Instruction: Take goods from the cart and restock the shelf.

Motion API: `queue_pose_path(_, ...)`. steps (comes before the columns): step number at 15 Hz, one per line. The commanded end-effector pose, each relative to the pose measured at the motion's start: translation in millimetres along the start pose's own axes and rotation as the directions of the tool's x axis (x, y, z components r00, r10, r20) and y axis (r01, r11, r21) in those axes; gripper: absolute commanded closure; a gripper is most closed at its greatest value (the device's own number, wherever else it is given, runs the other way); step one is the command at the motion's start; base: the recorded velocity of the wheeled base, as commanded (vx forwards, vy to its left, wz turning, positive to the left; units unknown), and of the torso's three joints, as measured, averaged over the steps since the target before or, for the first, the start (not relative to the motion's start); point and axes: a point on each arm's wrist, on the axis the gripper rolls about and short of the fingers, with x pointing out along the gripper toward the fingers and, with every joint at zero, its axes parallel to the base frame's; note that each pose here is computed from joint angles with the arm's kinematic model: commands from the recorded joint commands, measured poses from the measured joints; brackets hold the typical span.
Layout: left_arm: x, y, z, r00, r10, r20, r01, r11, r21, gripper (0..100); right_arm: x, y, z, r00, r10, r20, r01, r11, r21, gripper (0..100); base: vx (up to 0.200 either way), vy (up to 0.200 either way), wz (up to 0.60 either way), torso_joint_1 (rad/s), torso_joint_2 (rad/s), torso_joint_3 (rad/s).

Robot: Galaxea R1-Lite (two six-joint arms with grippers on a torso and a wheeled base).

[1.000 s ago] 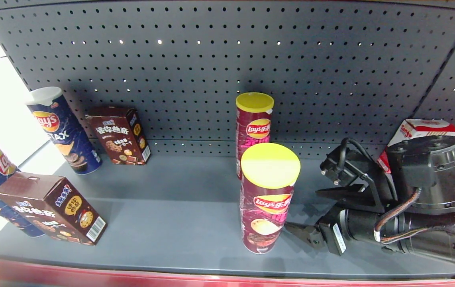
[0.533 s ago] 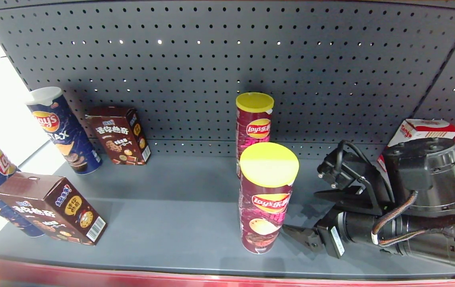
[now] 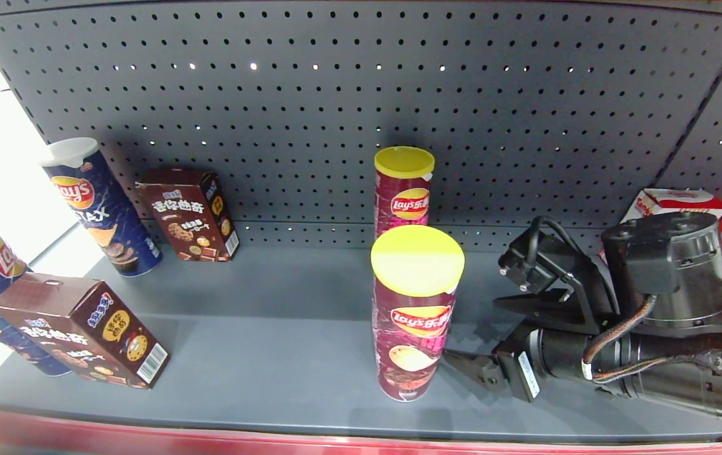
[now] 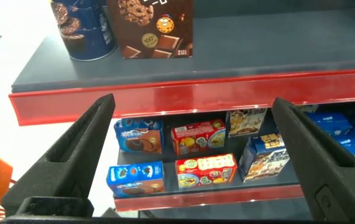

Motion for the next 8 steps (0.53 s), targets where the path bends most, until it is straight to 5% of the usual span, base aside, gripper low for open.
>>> queue_pose_path(1,0,0.0,0.0,1.0,0.0,-0.001,0.0,1.0,0.0,0,5,2,0,1.0,0.007,-0.007,-0.007,1.0,-0.005,0,0.0,0.0,0.0,0.0,0.0,0.0)
queue_pose_path(8,0,0.0,0.0,1.0,0.0,-0.001,0.0,1.0,0.0,0,-8,-2,1,1.0,-0.017,0.021,0.017,1.0,0.005,0,0.0,0.0,0.0,0.0,0.0,0.0)
